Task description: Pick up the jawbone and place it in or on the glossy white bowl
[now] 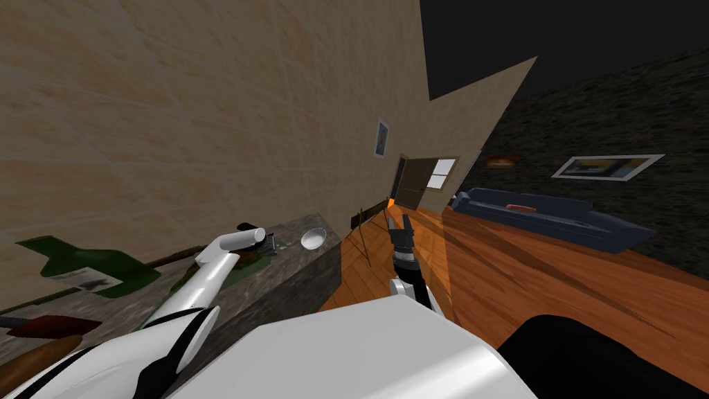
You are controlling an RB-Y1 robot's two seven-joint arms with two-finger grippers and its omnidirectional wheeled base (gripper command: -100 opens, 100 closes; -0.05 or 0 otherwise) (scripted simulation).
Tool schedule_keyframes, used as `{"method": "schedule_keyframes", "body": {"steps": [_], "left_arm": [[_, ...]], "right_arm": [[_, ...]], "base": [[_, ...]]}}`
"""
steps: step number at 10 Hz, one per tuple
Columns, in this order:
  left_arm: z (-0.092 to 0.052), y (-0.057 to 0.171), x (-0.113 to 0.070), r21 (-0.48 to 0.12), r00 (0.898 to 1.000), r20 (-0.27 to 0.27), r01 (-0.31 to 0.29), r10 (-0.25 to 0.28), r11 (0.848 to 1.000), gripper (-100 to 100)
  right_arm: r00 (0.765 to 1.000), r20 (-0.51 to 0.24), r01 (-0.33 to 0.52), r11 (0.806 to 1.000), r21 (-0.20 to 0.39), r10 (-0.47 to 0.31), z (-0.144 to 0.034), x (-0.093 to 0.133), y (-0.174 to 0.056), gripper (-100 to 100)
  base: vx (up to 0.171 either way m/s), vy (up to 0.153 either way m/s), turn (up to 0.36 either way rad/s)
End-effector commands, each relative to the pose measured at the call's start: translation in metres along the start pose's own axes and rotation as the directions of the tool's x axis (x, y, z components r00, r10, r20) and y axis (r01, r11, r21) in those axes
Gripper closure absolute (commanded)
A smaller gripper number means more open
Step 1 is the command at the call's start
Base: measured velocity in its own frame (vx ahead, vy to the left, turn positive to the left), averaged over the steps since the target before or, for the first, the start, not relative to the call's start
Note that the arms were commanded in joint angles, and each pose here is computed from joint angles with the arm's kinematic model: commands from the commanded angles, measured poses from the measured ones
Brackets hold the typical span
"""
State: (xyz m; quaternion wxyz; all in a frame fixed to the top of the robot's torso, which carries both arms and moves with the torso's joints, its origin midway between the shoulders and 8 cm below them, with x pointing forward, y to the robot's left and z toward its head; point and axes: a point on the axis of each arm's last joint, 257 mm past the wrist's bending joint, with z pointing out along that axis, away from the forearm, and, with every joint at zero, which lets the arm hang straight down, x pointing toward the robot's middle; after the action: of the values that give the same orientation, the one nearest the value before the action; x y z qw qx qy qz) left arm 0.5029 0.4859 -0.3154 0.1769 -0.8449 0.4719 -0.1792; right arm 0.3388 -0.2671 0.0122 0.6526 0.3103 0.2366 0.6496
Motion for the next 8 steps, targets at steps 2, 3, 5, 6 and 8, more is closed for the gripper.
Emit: {"method": "schedule_keyframes", "body": {"steps": [2,3,5,6,8], "left_arm": [[-0.001,0.011,0.0,-0.083,1.0,0.005,0.026,-0.026,0.996,-100],[-0.001,0.013,0.0,-0.09,1.0,0.007,0.026,-0.026,0.996,-100],[-0.005,0.02,0.002,-0.169,0.999,0.008,0.05,-0.049,0.984,-100],[-0.003,0.025,0.0,-0.184,0.998,0.014,0.055,-0.054,0.981,-100],[-0.008,0.034,0.0,-0.254,0.997,0.02,0.075,-0.072,0.964,-100]], "right_arm": [[1.0,0.0,0.0,1.0,0.0,0.0,0.0,0.0,0.0,0],[1.0,0.0,0.0,1.0,0.0,0.0,0.0,0.0,0.0,0],[1.0,0.0,0.0,1.0,0.0,0.0,0.0,0.0,0.0,0],[1.0,0.0,0.0,1.0,0.0,0.0,0.0,0.0,0.0,0],[1.0,0.0,0.0,1.0,0.0,0.0,0.0,0.0,0.0,0]], "base": [[0.026,-0.013,-0.07],[0.026,-0.008,-0.043],[0.033,-0.019,-0.102],[0.031,-0.016,-0.051],[0.038,-0.016,-0.08]]}}
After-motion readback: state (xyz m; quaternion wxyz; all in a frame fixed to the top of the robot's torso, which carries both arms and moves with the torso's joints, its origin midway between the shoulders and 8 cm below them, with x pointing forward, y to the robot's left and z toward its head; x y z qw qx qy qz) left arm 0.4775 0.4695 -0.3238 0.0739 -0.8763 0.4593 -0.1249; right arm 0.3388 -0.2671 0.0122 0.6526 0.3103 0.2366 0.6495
